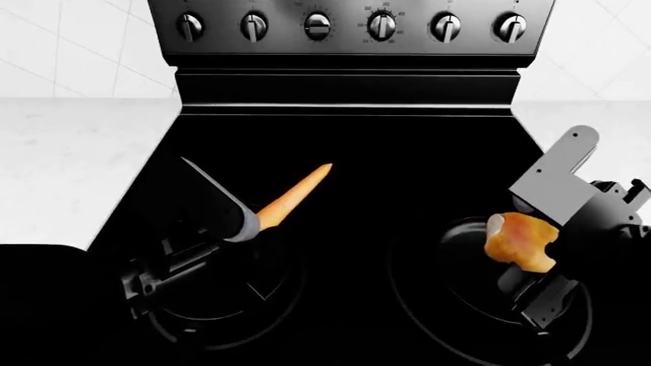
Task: Place both pans onto different burners. Then place the carrot and the chicken breast on different pans.
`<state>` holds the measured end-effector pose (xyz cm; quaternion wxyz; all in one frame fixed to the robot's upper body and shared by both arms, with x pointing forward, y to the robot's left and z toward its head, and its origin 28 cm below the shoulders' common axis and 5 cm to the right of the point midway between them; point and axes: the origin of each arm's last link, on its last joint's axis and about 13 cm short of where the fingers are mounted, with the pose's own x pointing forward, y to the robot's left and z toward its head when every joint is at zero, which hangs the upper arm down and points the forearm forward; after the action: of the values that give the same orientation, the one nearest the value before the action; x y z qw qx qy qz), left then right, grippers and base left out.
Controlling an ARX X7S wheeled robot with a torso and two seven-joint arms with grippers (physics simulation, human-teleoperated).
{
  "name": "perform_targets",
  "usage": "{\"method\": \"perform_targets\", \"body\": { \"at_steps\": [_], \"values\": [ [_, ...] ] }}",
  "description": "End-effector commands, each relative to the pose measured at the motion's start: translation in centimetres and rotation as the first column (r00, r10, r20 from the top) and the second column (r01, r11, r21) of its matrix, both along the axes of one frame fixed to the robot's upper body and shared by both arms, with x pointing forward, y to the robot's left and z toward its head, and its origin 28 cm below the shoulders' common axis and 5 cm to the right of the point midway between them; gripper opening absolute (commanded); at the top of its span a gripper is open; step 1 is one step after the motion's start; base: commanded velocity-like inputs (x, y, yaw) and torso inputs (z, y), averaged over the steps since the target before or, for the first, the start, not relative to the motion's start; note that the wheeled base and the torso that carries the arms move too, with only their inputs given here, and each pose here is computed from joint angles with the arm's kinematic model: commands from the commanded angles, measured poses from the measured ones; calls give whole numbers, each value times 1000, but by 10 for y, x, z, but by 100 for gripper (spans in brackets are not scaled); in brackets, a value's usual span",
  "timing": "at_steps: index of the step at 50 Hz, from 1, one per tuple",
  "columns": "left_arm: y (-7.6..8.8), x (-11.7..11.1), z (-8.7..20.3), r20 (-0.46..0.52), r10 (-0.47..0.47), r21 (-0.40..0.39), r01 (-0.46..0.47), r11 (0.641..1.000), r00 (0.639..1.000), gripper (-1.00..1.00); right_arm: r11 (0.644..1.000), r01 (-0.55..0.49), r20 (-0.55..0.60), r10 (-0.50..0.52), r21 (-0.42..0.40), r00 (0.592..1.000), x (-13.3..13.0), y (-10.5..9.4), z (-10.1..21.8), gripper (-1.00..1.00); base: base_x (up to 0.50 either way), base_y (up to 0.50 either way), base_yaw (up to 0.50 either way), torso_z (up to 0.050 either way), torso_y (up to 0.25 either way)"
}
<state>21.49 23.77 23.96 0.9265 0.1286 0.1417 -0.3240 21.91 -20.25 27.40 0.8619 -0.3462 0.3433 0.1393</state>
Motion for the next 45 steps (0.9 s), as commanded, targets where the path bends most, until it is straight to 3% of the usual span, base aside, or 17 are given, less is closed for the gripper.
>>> {"method": "perform_targets", "body": {
  "at_steps": [1, 14, 15, 31, 45],
  "values": [
    [0, 2, 0, 0, 3, -2, -3, 1000, 1000, -100, 1000, -2, -29, 2, -20, 1000, 1, -1, -3, -100, 0, 0, 0, 0, 0],
    [0, 0, 0, 4, 3, -6, -3, 1000, 1000, -100, 999, -22, -30, 21, -25, 999, -3, 2, 0, -100, 0, 0, 0, 1, 0],
    [0, 0, 0, 4, 3, -6, -3, 1000, 1000, -100, 999, -21, -30, 20, -25, 999, -4, 2, 1, 100, 0, 0, 0, 0, 0],
    [2, -3, 0, 7, 0, -11, 0, 1000, 1000, -100, 999, -2, 5, 2, -33, 1000, -11, 2, 8, 100, 0, 0, 0, 0, 1],
    [8, -11, 0, 1, 37, 31, -37, 999, 999, -100, 1000, -23, 119, 25, -15, 993, -45, 10, 15, 100, 0, 0, 0, 0, 0]
  ]
}}
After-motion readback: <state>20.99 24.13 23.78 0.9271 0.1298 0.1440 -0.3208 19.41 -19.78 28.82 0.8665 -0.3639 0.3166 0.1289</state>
